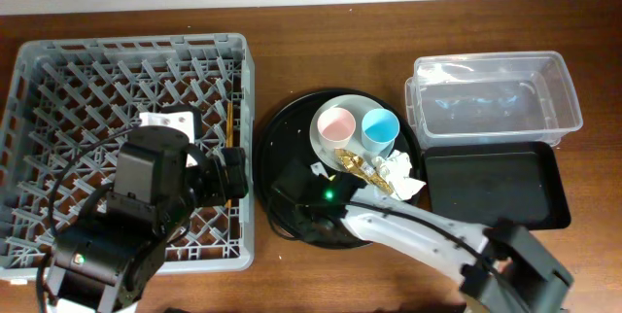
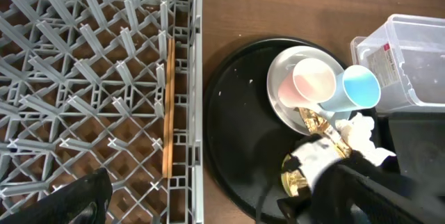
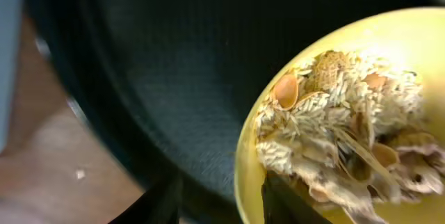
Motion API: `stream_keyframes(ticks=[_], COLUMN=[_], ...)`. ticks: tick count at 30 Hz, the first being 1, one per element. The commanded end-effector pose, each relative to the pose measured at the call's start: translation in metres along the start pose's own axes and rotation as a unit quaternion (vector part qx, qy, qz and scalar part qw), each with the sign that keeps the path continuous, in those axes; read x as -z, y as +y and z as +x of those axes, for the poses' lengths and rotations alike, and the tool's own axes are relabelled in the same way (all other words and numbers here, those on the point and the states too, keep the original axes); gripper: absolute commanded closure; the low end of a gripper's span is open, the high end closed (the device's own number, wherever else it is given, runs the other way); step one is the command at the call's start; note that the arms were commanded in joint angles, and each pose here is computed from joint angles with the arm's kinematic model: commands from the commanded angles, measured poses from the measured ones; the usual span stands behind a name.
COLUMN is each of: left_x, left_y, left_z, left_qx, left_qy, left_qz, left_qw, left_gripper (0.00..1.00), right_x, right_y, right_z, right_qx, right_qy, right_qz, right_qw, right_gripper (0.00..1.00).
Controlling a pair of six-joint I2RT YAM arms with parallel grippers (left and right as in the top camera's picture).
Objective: Sort waste into correct bins and load items into the dishwasher rack
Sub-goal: 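Grasp the yellow bowl of scraps with the right gripper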
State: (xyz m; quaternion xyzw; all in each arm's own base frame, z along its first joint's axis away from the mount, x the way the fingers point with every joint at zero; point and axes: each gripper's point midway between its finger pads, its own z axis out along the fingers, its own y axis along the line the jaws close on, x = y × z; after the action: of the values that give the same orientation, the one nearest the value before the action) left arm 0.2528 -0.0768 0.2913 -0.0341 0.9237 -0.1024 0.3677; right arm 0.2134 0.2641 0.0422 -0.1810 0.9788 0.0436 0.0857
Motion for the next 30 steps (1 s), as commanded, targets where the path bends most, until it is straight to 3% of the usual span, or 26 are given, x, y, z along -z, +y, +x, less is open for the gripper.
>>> stream_keyframes(ticks=[1,2,4,7,9,13,17,21,24,27,30], left_x=[0.003,0.003,0.003,0.003,0.003,0.003,0.003,0.003,0.003,0.003,0.003], left_y=[0.000,0.000,0.000,0.000,0.000,0.000,0.000,0.000,0.000,0.000,0.000], left_z=[-0.003,-0.003,-0.003,-0.003,-0.003,-0.003,-0.003,-0.003,-0.003,-0.003,-0.003], left_qx=[-0.005,-0.005,-0.005,-0.005,-0.005,-0.005,-0.005,-0.005,-0.005,-0.005,-0.005], left_qy=[-0.007,-0.007,-0.007,-0.007,-0.007,-0.007,-0.007,-0.007,-0.007,-0.007,-0.007], left_qz=[0.000,0.000,0.000,0.000,0.000,0.000,0.000,0.000,0.000,0.000,0.000], left_qw=[1.000,1.000,1.000,1.000,1.000,1.000,1.000,1.000,1.000,1.000,1.000], left_gripper=[0.01,0.01,0.01,0.01,0.01,0.01,0.01,0.01,0.01,0.01,0.01], right_x=[-0.016,-0.017,-0.017,-0.017,-0.016,0.046,0.108,0.165,0.178,0.185,0.181], right_y=[-0.003,-0.003,-0.003,0.000,0.000,0.011,-0.012,-0.093,-0.169,-0.223,-0.265], right_z=[-0.001,-0.001,0.000,0.003,0.003,-0.024,-0.023,-0.027,-0.034,-0.027,-0.010], right_qx=[-0.001,0.000,0.000,0.000,0.000,-0.001,0.012,-0.082,-0.169,-0.232,-0.302], right_qy=[0.001,0.002,0.003,0.012,0.012,-0.017,-0.034,-0.075,-0.083,-0.114,-0.165], right_qz=[0.022,0.022,0.023,0.011,0.011,0.000,0.031,0.017,-0.084,-0.146,-0.224], right_qw=[1.000,1.000,1.000,1.000,1.000,1.000,0.999,0.994,0.979,0.955,0.912], right_gripper=[0.61,0.61,0.78,0.82,0.96,0.96,0.96,0.96,0.96,0.96,0.96])
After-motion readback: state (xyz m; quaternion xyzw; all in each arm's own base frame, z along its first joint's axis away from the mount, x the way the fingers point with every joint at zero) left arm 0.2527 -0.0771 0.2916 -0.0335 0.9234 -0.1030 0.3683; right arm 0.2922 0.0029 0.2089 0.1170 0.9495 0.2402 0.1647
